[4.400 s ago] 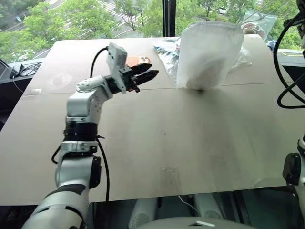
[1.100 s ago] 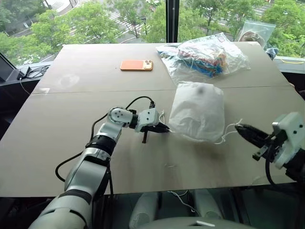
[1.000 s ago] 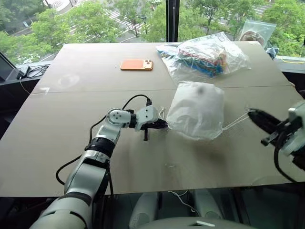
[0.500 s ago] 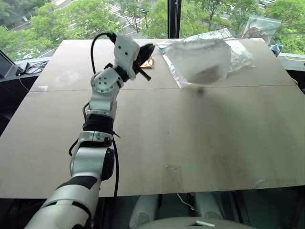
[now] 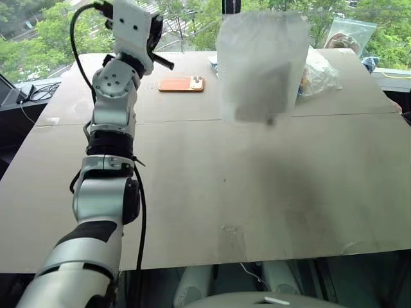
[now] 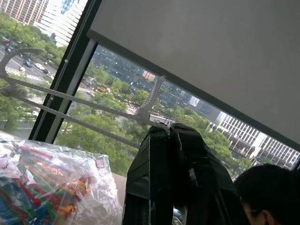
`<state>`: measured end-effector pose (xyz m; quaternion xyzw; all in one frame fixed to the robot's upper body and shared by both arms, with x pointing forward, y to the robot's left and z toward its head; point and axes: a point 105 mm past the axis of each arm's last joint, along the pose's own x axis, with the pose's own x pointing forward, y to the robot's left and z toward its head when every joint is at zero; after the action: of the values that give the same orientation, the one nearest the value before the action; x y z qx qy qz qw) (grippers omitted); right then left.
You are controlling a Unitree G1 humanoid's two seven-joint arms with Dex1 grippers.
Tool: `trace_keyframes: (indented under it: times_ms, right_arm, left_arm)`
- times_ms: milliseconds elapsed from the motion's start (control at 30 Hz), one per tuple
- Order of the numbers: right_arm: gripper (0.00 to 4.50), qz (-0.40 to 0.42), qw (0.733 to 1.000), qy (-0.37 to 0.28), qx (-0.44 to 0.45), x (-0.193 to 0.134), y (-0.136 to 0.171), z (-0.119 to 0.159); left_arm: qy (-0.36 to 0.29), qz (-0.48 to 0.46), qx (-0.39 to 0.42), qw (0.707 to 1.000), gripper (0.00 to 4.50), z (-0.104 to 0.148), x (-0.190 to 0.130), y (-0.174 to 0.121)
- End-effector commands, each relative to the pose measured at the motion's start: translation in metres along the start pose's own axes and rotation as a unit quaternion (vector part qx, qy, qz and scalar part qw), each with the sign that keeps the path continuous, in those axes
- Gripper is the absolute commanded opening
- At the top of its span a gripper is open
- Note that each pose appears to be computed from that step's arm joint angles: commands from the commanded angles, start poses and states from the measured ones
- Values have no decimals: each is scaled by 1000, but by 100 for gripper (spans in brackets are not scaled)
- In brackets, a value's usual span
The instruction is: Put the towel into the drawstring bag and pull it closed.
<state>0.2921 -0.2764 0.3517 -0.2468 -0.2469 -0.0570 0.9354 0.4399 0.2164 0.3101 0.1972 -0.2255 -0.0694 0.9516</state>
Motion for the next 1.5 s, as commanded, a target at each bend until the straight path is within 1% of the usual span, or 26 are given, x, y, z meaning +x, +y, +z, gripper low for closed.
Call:
trace_keyframes:
  times_ms: [33, 200, 267, 333, 400, 467, 533, 567, 600, 633, 700, 767, 833, 867, 933, 967, 1000, 1067, 1100, 1133, 1200, 1233, 1300, 1367, 1400, 1500]
  right_arm:
    - [0, -129, 991, -11, -32, -14, -59, 7]
    - [0, -151, 988, -15, -36, -15, -72, 7]
    - [0, -135, 991, -18, -16, -13, -68, 7]
    - [0, -53, 998, 4, 40, -11, -39, -5]
    - [0, 68, 995, 36, 67, -20, 10, -22]
    - [0, 189, 974, 79, 99, -44, 63, -40]
    - [0, 293, 938, 132, 131, -80, 112, -55]
    - [0, 327, 921, 152, 145, -96, 130, -61]
    - [0, 350, 906, 172, 162, -110, 144, -65]
    - [0, 361, 898, 183, 172, -118, 151, -68]
    - [0, 373, 890, 202, 166, -129, 166, -77]
    - [0, 379, 888, 211, 153, -134, 175, -84]
    - [0, 370, 892, 209, 153, -130, 181, -90]
    - [0, 352, 898, 212, 158, -125, 182, -96]
    - [64, 342, 904, 206, 150, -115, 190, -104]
    - [115, 339, 906, 203, 151, -111, 194, -107]
    - [141, 342, 905, 201, 153, -110, 197, -108]
    - [231, 350, 903, 198, 153, -110, 199, -110]
    - [281, 354, 902, 197, 149, -112, 196, -110]
    - [319, 355, 902, 197, 149, -115, 192, -110]
    - [415, 351, 902, 201, 152, -123, 179, -111]
    - [450, 353, 901, 204, 151, -130, 172, -111]
    - [450, 359, 897, 213, 148, -146, 159, -111]
    - [450, 365, 892, 221, 147, -161, 148, -108]
    - [450, 361, 893, 223, 151, -165, 142, -107]
    - [450, 345, 898, 226, 154, -169, 130, -104]
  left_arm:
    - [24, 117, -12, 993, 6, -7, -23, 65]
    - [30, 128, -7, 991, 6, -10, -33, 77]
    - [29, 111, -11, 993, 6, -12, -35, 75]
    - [19, 52, -22, 998, 6, -15, -39, 57]
    - [29, -44, -33, 998, 6, -31, -53, 22]
    - [56, -112, -36, 991, 6, -55, -77, -7]
    - [95, -162, -51, 981, 6, -79, -106, -32]
    - [108, -181, -67, 975, 6, -87, -118, -43]
    - [120, -198, -73, 970, 6, -93, -130, -53]
    - [126, -208, -76, 967, 6, -96, -137, -58]
    - [151, -240, -94, 954, 6, -103, -155, -74]
    - [163, -259, -105, 946, 6, -105, -165, -84]
    - [170, -265, -122, 941, 6, -105, -170, -89]
    - [174, -266, -127, 939, 6, -106, -170, -91]
    - [173, -282, -132, 934, 0, -105, -171, -100]
    - [173, -290, -139, 931, 0, -104, -170, -103]
    - [174, -302, -151, 925, 0, -104, -171, -107]
    - [166, -322, -162, 918, 0, -99, -175, -109]
    - [161, -326, -173, 915, 33, -96, -178, -106]
    - [159, -324, -187, 913, 70, -93, -181, -101]
    - [167, -331, -200, 907, 145, -89, -194, -94]
    - [175, -334, -207, 903, 196, -88, -203, -91]
    - [193, -330, -216, 898, 284, -86, -218, -85]
    - [207, -322, -226, 896, 386, -83, -230, -79]
    - [214, -318, -231, 894, 414, -81, -235, -77]
    - [228, -306, -238, 893, 414, -78, -249, -71]
